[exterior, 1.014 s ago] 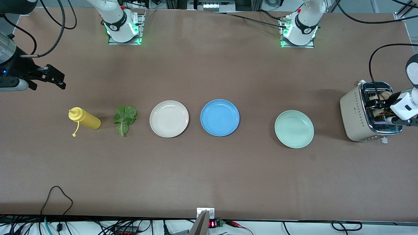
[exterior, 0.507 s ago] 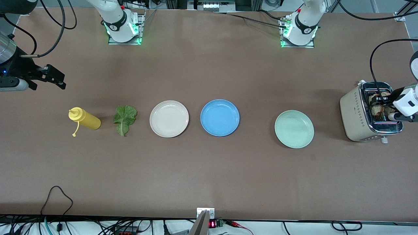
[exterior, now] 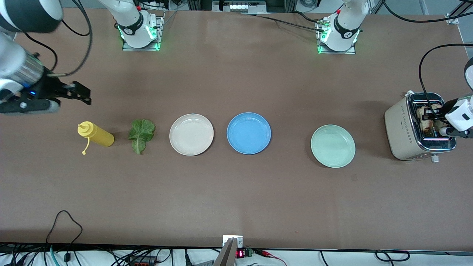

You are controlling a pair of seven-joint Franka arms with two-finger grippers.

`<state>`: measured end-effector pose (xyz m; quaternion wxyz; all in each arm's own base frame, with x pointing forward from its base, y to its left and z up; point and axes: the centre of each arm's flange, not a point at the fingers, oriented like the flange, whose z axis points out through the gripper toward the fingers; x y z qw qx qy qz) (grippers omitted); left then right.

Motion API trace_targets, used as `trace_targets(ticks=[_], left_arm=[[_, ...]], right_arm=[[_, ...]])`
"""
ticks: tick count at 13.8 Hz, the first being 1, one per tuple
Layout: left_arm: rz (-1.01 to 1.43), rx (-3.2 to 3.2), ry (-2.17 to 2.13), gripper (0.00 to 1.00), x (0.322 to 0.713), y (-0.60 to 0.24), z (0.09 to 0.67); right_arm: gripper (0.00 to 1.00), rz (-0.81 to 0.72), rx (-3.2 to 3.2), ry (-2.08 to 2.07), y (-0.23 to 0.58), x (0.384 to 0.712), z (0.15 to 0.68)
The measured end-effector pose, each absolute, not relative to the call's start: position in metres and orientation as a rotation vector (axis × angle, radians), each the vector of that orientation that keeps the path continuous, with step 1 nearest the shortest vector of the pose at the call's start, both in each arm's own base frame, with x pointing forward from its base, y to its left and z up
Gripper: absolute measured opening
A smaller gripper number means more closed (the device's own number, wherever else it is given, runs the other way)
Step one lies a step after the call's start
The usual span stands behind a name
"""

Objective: Make sandwich in blue plate with both arms
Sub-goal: 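Lift the bread with the left gripper while the right gripper reaches the lettuce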

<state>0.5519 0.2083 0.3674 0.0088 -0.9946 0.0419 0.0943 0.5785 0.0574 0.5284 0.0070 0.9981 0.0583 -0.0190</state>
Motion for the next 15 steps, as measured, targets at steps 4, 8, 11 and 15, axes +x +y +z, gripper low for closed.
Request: trace_targets(ticks=[4,8,11,15], left_arm=[[0.25,-3.093,0.167,0.09,0.558,0.205,0.429],[0.237,-3.084,0.226,0.09,0.568,0.18,0.509],[0.205,-3.075,0.331,0.09,0.58,0.142,0.53],[0.277,-3.098,0.523,0.09,0.593,0.063,0.514]], right_arm=[[1.0,-0.189,3.111,0.272,0.095,0.603,0.446],[1.0,-0.205,3.112,0.296,0.106,0.616,0.374],[1.0,-0.201,3.117,0.273,0.096,0.617,0.316],[1.0,-0.222,3.124,0.237,0.081,0.619,0.244]])
